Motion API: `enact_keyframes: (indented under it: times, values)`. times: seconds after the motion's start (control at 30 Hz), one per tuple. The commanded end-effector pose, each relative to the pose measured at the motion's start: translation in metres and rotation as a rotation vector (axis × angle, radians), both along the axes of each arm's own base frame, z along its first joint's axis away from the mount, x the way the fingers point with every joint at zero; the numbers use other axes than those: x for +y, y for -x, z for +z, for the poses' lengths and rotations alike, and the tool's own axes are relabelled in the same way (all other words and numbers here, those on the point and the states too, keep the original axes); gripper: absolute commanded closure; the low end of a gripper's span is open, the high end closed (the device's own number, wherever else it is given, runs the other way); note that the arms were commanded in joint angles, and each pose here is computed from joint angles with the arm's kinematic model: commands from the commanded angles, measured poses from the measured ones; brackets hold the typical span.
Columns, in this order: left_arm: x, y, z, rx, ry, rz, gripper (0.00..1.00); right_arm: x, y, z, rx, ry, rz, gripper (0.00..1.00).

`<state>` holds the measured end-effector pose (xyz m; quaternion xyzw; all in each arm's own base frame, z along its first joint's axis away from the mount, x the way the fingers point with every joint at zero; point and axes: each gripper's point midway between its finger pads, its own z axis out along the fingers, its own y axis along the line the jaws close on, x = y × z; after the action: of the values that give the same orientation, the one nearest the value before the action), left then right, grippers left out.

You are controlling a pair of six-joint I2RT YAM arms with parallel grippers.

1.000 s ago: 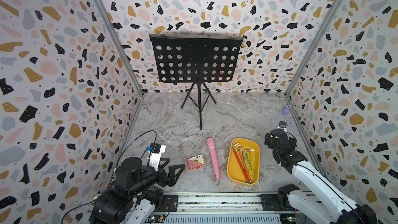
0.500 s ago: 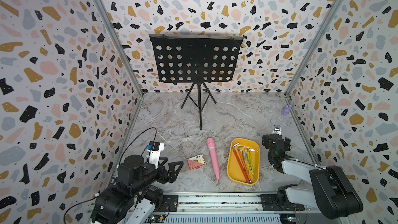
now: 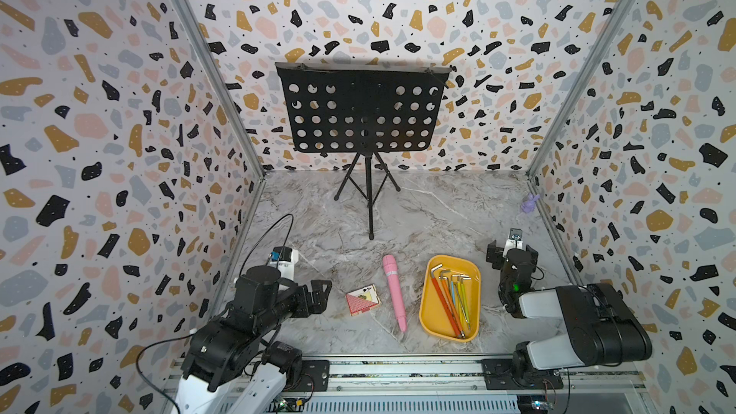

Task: Put the hex key on the desktop into the storage box
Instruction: Reset both arms

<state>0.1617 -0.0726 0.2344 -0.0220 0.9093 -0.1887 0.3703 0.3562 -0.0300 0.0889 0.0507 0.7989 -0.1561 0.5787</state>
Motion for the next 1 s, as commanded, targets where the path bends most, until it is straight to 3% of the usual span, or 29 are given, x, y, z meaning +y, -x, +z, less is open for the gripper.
enact_keyframes:
  times: [0.0, 0.07, 0.13, 0.3, 0.4, 0.67, 0.97]
  values:
    - [0.027, -0.029, 0.007, -0.035, -0.082, 0.194, 0.0, 0.008, -0.009, -0.003, 0.045, -0.025, 0.052, 0.0]
    - [0.037, -0.04, 0.003, -0.036, -0.113, 0.271, 0.0, 0.005, -0.018, 0.006, -0.018, -0.023, 0.048, 0.0]
    - [0.046, -0.053, 0.004, -0.08, -0.143, 0.333, 0.0, 0.004, -0.019, -0.003, 0.082, -0.045, 0.038, 0.0]
    - [0.052, -0.092, 0.006, -0.3, -0.228, 0.362, 0.0, 0.003, -0.023, 0.003, 0.028, -0.031, 0.041, 0.0]
    - [0.06, -0.111, -0.005, -0.366, -0.342, 0.383, 0.0, 0.005, -0.023, 0.001, 0.048, -0.04, 0.053, 0.0]
    - [0.06, -0.152, -0.055, -0.415, -0.523, 0.371, 0.0, 0.005, -0.023, -0.001, 0.053, -0.039, 0.053, 0.0]
    - [0.07, -0.166, -0.098, -0.459, -0.625, 0.437, 0.0, 0.005, -0.023, -0.001, 0.054, -0.036, 0.055, 0.0]
